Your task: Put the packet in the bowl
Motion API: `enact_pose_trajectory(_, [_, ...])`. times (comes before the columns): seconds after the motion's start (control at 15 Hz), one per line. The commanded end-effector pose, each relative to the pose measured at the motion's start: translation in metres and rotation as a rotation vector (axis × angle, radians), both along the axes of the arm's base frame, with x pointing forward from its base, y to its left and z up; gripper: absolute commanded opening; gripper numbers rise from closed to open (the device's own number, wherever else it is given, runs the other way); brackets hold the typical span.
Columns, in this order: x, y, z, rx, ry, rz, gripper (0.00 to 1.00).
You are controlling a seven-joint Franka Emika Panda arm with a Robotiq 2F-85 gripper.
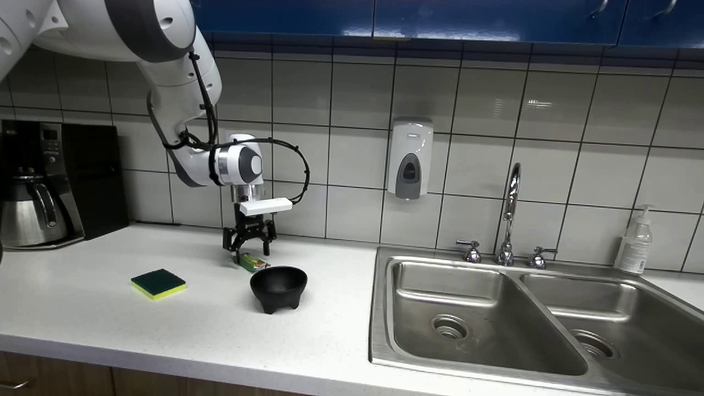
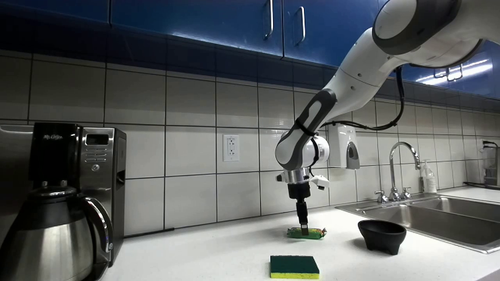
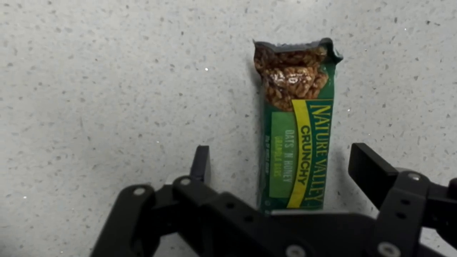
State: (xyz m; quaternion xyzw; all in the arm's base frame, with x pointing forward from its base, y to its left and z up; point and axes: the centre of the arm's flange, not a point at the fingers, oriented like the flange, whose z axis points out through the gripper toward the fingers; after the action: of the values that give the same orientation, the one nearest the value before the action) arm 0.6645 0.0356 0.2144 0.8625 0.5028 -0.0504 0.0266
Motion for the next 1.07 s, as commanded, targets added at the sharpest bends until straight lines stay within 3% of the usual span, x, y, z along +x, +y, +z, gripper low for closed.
enact_pose_trajectory(0.0, [0.0,0.0,0.0,0.0,-0.002,-0.004,1.0])
enact_pose_trajectory(0.87, [-0.01,-0.001,-0.003,0.003,-0.001,-0.024,1.0])
enact_pose_trajectory(0.93, [-0.011,-0.001,-0.003,0.003,0.002,-0.022,0.75])
enact_pose_trajectory(1.0, [-0.012,-0.001,-0.003,0.001,-0.001,-0.024,0.74])
